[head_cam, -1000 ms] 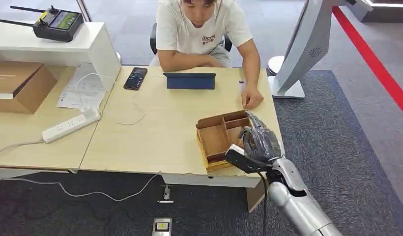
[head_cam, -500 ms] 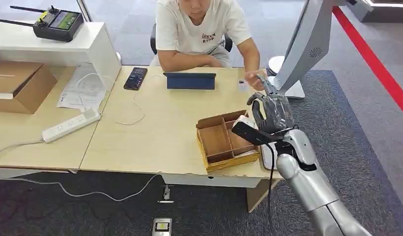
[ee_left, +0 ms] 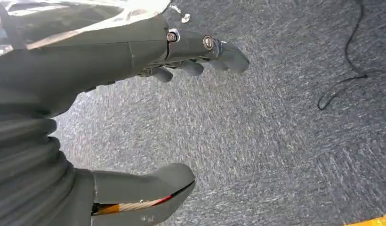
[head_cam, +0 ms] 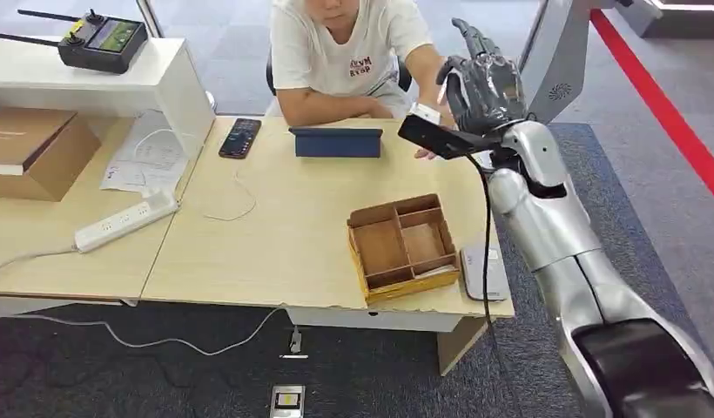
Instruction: Pass the card to the sensor for recognition and then transmit it.
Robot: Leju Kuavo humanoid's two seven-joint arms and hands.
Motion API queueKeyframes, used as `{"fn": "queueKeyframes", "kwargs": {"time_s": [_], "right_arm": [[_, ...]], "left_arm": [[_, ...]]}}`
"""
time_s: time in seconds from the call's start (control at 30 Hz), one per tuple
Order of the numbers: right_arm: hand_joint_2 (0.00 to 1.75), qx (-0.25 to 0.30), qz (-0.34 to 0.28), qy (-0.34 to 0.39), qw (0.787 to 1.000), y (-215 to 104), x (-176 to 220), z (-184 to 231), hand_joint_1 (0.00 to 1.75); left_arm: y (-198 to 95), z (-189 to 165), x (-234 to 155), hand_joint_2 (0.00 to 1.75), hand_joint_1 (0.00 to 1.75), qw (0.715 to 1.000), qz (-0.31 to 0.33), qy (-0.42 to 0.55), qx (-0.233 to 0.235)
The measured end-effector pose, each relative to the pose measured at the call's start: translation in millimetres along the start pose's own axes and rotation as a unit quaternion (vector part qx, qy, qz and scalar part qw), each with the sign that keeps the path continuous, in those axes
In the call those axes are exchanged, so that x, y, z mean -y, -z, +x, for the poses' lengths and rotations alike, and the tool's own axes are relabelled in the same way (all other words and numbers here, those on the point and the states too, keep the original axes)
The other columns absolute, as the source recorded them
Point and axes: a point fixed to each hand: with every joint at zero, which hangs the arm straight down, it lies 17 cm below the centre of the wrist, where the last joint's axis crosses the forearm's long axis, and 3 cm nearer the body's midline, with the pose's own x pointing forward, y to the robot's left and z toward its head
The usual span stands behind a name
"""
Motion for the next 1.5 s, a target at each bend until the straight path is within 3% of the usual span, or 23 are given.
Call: {"fn": "queueKeyframes", "kwargs": {"time_s": [0.2, 0.43, 0.5, 0.53, 0.57, 0.6, 0.83, 1.07, 1.2, 1.3, 1.37, 1.5], "right_arm": [[1.75, -0.017, 0.046, -0.01, 0.999, 17.4, -13.6, 4.5, 1.75], [1.75, -0.027, 0.086, -0.003, 0.996, 16.0, -40.7, 11.7, 1.75], [1.75, -0.029, 0.096, -0.001, 0.995, 13.9, -48.1, 12.4, 1.54], [1.75, -0.031, 0.101, 0.0, 0.994, 12.5, -52.5, 12.6, 1.54], [1.75, -0.031, 0.104, 0.0, 0.994, 12.0, -55.0, 13.6, 0.21], [1.75, -0.031, 0.106, 0.001, 0.994, 11.8, -56.3, 14.5, 0.0], [1.75, -0.035, 0.111, 0.005, 0.993, 10.4, -63.0, 15.6, 0.0], [1.75, -0.028, 0.07, 0.024, 0.997, 18.1, -46.2, 19.4, 0.0], [1.75, -0.018, -0.026, 0.068, 0.997, 25.9, -4.0, 14.0, 0.0], [1.75, -0.016, -0.152, 0.099, 0.983, 20.7, 50.1, -5.9, 0.0], [1.75, -0.027, -0.213, 0.103, 0.971, 7.6, 76.3, -29.9, 0.0], [1.75, -0.052, -0.262, 0.09, 0.959, -34.3, 90.9, -79.9, 0.0]], "left_arm": [[0.1, -1.0, -0.4, 1.75, 0.0, 1.0, 0.0, 0.005, 0.0], [0.0, -4.4, -0.4, 1.75, 0.0, 1.0, 0.0, 0.003, -0.009], [0.0, -6.0, -0.9, 1.75, 0.0, 1.0, 0.0, 0.004, -0.011], [0.1, -6.9, -1.2, 1.75, 0.0, 1.0, 0.0, 0.005, -0.012], [0.2, -7.7, -1.7, 1.75, 0.0, 1.0, 0.0, 0.005, -0.013], [0.3, -8.1, -2.2, 1.75, 0.0, 1.0, 0.0, 0.005, -0.014], [0.1, -10.9, -2.0, 1.75, 0.0, 1.0, 0.0, 0.008, -0.019], [-0.1, -13.5, -2.4, 1.75, 0.0, 1.0, 0.001, 0.004, -0.026], [-0.5, -17.4, -1.9, 1.75, 0.0, 0.999, 0.002, -0.004, -0.036], [-1.6, -21.1, 0.1, 1.75, 0.0, 0.999, 0.004, -0.013, -0.052], [-3.0, -24.0, 4.0, 1.75, 0.0, 0.998, 0.003, -0.016, -0.061], [-5.3, -26.8, 10.9, 1.75, 0.0, 0.997, -0.003, -0.023, -0.074]]}}
